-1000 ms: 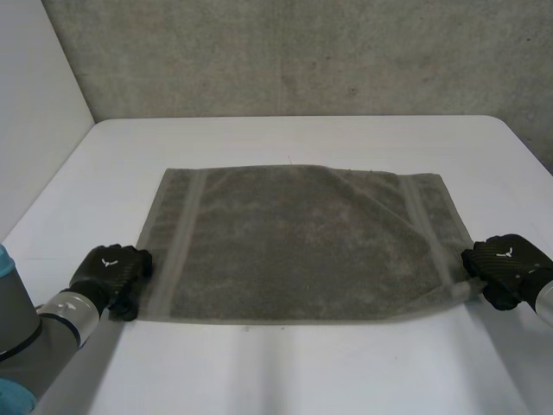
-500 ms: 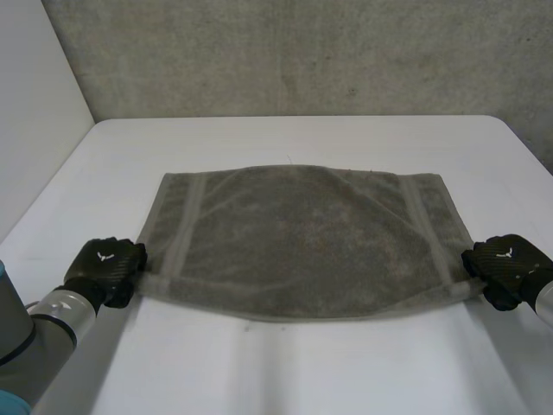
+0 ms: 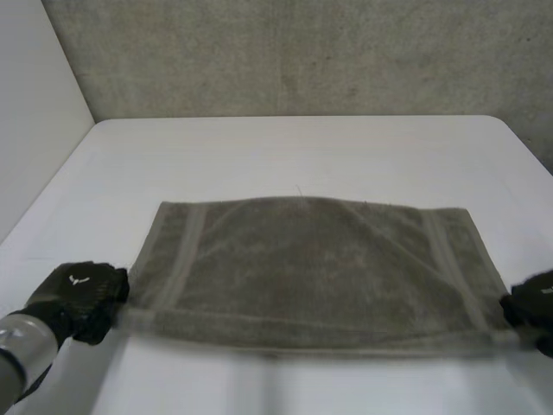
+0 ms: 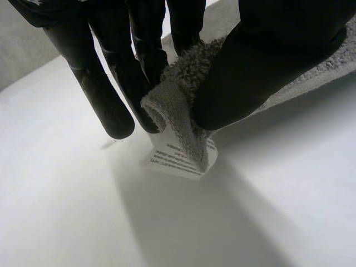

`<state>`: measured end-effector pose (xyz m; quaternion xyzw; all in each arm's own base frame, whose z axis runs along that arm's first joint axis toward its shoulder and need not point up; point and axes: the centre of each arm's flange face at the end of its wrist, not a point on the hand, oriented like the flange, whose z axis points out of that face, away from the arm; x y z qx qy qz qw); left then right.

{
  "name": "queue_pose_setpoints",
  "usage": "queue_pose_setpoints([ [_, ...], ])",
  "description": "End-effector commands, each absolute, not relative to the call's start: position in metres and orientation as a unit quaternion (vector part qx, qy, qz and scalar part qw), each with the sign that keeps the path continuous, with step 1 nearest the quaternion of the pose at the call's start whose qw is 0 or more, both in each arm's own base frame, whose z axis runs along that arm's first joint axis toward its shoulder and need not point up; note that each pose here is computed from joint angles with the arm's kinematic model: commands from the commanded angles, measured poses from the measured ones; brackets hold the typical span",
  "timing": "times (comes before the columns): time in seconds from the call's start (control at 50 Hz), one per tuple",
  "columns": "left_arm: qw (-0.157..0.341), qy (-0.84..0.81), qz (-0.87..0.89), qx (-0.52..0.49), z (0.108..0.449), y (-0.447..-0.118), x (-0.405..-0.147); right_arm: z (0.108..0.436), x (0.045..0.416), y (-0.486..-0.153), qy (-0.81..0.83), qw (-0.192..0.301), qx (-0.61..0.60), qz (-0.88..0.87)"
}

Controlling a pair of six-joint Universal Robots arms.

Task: Fold the towel.

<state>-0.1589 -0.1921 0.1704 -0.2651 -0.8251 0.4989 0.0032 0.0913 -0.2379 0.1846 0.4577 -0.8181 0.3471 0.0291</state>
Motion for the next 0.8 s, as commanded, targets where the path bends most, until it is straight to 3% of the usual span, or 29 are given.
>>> queue_pose_setpoints([
  [0.02, -0.011, -0.838, 0.466, -0.284, 0.187, -0.175, -0.153, 0.205, 0.071, -0.237, -0.81, 0.055, 0.474, 0.341],
  [0.1, -0.016, -0.826, 0.486, -0.285, 0.195, -0.189, -0.153, 0.207, 0.073, -0.25, -0.806, 0.064, 0.451, 0.377],
  [0.2, -0.009, -0.826, 0.484, -0.29, 0.188, -0.218, -0.158, 0.186, 0.104, -0.283, -0.79, 0.053, 0.463, 0.398],
  [0.34, 0.022, -0.827, 0.471, -0.307, 0.171, -0.272, -0.187, 0.168, 0.127, -0.312, -0.794, 0.073, 0.456, 0.395],
  [0.52, -0.003, -0.825, 0.486, -0.288, 0.15, -0.335, -0.209, 0.151, 0.152, -0.358, -0.779, 0.085, 0.431, 0.447],
  [0.8, -0.013, -0.8, 0.528, -0.285, 0.145, -0.382, -0.235, 0.146, 0.166, -0.4, -0.746, 0.146, 0.415, 0.5],
])
